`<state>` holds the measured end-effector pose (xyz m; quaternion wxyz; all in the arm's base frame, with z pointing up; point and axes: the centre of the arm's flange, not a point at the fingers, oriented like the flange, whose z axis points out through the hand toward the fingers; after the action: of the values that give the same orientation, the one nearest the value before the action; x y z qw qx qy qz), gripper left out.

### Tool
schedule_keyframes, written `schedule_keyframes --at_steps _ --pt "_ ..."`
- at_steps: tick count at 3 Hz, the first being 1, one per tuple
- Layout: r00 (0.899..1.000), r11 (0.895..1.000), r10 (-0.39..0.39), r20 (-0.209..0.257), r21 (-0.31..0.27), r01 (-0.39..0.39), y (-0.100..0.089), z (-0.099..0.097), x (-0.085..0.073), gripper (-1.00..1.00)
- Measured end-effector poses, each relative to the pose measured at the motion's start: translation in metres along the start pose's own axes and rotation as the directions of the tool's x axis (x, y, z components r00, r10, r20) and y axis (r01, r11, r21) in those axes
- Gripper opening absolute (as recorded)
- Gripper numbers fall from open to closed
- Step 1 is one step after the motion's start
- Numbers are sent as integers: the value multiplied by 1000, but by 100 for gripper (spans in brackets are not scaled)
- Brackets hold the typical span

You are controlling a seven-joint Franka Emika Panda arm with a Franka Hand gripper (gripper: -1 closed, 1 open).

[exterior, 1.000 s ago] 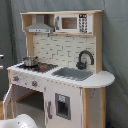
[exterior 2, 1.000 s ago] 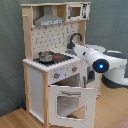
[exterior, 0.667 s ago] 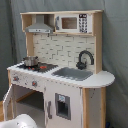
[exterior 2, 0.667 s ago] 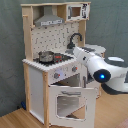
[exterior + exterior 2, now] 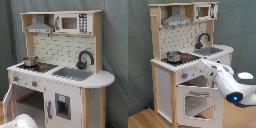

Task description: Play with the kitchen

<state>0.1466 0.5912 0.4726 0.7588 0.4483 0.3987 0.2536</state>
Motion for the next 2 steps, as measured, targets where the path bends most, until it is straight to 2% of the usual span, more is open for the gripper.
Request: schedule_keyframes --at_steps 1,2 --pt "997 997 14 -80 -79 -20 -3 -20 13 100" --pt "984 989 15 -179 -142 -41 -6 -39 26 100"
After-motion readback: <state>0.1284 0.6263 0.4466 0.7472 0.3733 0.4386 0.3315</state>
